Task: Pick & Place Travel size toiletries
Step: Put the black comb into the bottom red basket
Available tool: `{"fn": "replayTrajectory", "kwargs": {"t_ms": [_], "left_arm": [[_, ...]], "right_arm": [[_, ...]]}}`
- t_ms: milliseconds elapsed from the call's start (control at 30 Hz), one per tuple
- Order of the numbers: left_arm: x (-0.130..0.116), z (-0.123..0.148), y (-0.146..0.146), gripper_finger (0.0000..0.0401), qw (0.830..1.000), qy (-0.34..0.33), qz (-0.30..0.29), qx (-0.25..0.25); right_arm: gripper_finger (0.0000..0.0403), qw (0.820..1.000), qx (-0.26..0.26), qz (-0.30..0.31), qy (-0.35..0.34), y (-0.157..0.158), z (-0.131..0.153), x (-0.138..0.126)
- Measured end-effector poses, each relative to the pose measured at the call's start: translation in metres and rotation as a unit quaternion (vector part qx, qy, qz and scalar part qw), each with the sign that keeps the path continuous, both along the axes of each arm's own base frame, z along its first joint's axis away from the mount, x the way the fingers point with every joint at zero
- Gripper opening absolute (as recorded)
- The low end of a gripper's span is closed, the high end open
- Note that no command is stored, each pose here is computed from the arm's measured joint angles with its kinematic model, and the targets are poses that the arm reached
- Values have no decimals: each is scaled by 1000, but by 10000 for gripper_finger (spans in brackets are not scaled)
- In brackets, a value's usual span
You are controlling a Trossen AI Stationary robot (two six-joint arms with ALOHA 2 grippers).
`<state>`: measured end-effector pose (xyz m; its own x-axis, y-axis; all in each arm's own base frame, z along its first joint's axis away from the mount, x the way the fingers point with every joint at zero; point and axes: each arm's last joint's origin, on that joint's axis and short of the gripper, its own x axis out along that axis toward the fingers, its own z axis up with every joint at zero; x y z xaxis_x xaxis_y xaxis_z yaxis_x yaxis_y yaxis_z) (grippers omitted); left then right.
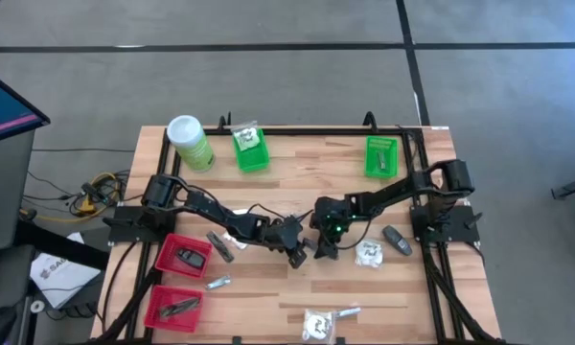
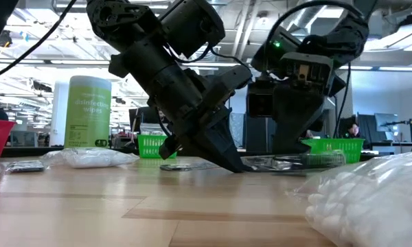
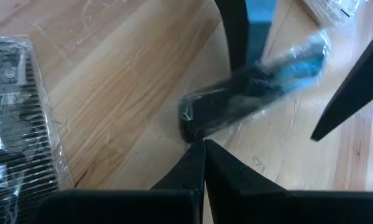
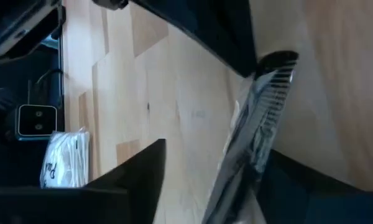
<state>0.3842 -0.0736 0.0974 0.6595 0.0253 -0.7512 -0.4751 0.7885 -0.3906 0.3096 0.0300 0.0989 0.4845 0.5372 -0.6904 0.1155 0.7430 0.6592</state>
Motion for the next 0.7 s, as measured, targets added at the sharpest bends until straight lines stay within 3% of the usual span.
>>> {"fn": "replayTrajectory", "kwargs": {"t_ms": [300, 500, 700], "left_arm": [[-2, 0, -6, 0, 1000, 2, -10, -3], [-9, 19, -13, 0, 1000, -5, -28, 4], [-16, 81, -13, 0, 995, -100, 1, 23]], "right_arm": [[20, 999, 5, 18, 26, 6, 3, 12], [6, 998, 4, 34, 46, 4, 17, 19], [4, 999, -7, 32, 0, 0, 61, 12]]}}
